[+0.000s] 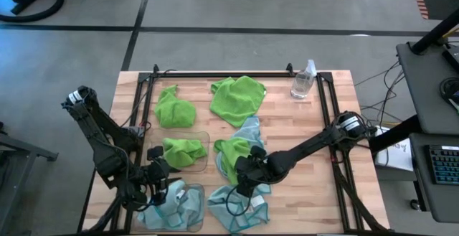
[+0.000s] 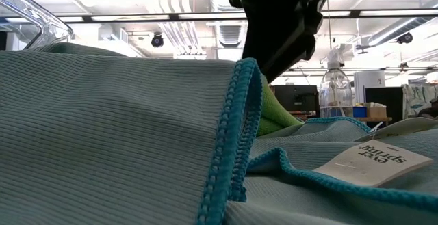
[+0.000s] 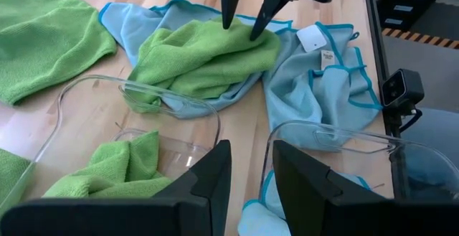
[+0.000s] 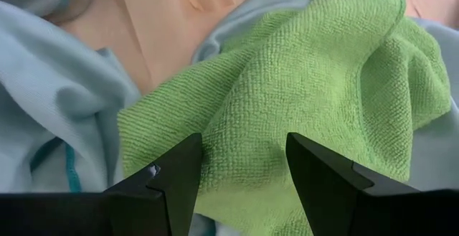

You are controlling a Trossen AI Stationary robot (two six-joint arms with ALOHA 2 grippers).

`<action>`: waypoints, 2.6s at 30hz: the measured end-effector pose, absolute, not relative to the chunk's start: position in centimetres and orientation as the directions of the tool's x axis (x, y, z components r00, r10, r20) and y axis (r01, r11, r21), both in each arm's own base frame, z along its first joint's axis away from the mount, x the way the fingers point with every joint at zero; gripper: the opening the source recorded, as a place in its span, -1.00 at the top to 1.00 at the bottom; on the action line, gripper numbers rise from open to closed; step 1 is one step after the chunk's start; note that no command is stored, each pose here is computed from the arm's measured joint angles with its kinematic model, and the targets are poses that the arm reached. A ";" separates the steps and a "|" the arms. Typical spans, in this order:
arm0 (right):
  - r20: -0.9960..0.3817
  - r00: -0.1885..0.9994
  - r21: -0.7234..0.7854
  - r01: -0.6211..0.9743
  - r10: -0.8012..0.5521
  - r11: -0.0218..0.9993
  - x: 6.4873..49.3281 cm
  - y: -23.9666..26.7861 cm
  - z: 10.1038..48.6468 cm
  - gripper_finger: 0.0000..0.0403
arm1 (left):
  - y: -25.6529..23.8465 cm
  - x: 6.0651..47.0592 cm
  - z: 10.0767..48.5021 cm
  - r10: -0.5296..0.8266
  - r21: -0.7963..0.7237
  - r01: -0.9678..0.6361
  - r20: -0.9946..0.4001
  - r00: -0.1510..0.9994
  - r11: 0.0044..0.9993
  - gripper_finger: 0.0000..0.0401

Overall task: Sort microfiber towel by color & place in baskets
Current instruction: Put the bottom green microfiber cloth into the top transparent bin

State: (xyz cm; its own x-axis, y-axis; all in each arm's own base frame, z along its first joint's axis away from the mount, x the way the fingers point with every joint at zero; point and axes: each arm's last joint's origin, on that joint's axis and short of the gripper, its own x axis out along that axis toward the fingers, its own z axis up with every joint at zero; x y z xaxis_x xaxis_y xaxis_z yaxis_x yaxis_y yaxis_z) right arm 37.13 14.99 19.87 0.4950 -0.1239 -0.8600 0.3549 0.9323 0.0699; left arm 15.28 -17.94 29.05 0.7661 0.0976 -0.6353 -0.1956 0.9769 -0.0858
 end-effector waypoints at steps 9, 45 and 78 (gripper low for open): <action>-0.884 0.442 0.048 0.409 -0.152 0.911 36.4 14.1 18.1 0.23 | -17.9 15.3 29.1 0.098 -0.086 -0.196 -0.635 0.766 0.977 0.56; -0.514 0.851 0.019 0.135 -0.106 0.991 41.7 15.0 32.9 0.95 | -17.9 16.1 29.6 0.151 -0.007 -0.184 -0.542 0.827 0.983 0.56; -0.426 0.900 0.036 0.118 -0.092 0.992 42.4 14.8 34.5 0.96 | -16.0 21.1 31.6 0.078 0.114 -0.032 -0.435 0.897 0.993 0.56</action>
